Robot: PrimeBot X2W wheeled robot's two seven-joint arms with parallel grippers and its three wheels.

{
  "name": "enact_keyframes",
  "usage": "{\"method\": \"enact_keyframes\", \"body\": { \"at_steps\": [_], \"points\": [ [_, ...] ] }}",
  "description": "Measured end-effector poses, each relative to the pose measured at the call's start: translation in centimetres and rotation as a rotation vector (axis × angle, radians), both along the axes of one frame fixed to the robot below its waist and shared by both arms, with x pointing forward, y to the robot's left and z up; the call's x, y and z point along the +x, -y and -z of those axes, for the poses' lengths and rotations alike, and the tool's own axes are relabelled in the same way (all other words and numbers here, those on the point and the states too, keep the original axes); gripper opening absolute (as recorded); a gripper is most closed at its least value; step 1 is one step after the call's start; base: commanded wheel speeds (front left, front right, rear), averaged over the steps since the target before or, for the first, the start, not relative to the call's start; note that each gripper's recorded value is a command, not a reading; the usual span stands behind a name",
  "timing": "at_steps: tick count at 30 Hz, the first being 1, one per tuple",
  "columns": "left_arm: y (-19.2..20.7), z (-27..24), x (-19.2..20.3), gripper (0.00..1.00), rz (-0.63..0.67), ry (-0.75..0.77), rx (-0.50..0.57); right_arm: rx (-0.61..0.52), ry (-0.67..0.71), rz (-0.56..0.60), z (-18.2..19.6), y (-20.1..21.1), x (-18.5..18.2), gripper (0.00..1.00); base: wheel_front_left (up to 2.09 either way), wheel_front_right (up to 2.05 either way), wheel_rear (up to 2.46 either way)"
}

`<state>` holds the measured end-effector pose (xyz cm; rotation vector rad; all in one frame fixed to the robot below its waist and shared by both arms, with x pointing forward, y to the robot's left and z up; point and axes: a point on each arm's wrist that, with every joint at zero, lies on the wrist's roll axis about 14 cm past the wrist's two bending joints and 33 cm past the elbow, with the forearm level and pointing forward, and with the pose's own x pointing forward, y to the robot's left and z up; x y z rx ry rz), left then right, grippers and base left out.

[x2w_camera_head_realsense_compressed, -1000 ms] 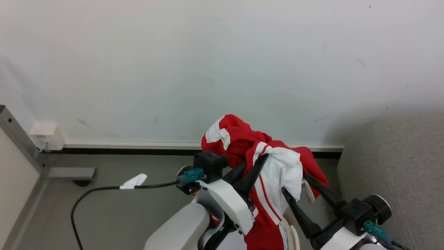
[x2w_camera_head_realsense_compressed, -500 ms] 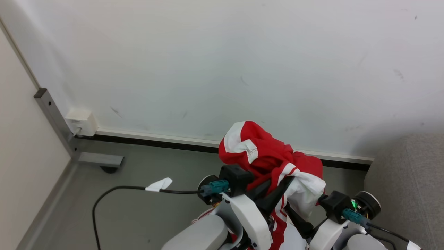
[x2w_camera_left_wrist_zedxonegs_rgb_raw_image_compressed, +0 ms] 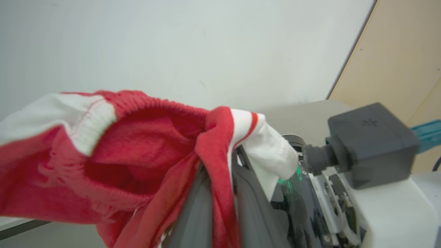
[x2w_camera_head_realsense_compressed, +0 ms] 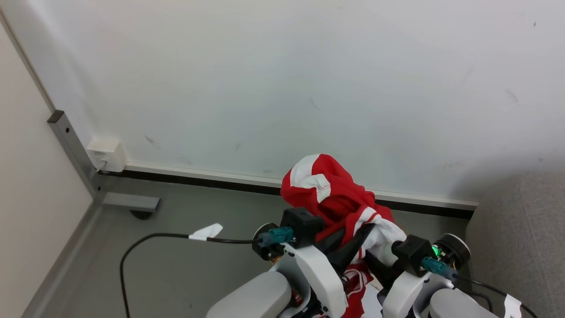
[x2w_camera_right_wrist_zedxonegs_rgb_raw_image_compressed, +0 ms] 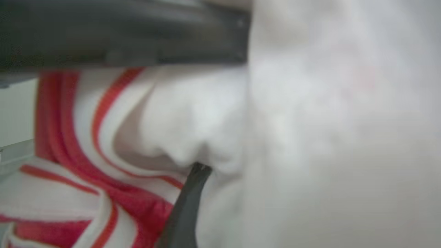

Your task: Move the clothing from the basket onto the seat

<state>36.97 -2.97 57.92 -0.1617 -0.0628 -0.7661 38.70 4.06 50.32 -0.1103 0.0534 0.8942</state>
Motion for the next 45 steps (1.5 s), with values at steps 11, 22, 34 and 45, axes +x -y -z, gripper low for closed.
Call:
{"method": "enact_keyframes", "body": {
  "at_steps": [11,22,34,45],
  "points": [
    [-0.3,0.6,1.1,0.0,-0.029,-0.015,0.006,0.082,-0.076,0.038,0.3,1.1,-1.0,0.0,0.0,0.0,0.0],
    [1.3,0.9,0.5,1.0,0.017,-0.013,0.002,0.198,-0.09,0.175,-1.3,5.1,0.4,0.0,0.0,0.0,0.0],
    [5.7,-0.5,-1.0,1.0,0.143,0.053,-0.011,0.224,-0.016,0.427,-2.6,15.2,0.9,0.0,0.0,0.0,0.0],
    [11.6,-1.7,-4.4,1.0,0.362,0.154,-0.019,0.237,0.072,0.68,-4.1,25.6,-2.4,0.0,0.0,0.0,0.0]
  ]
}}
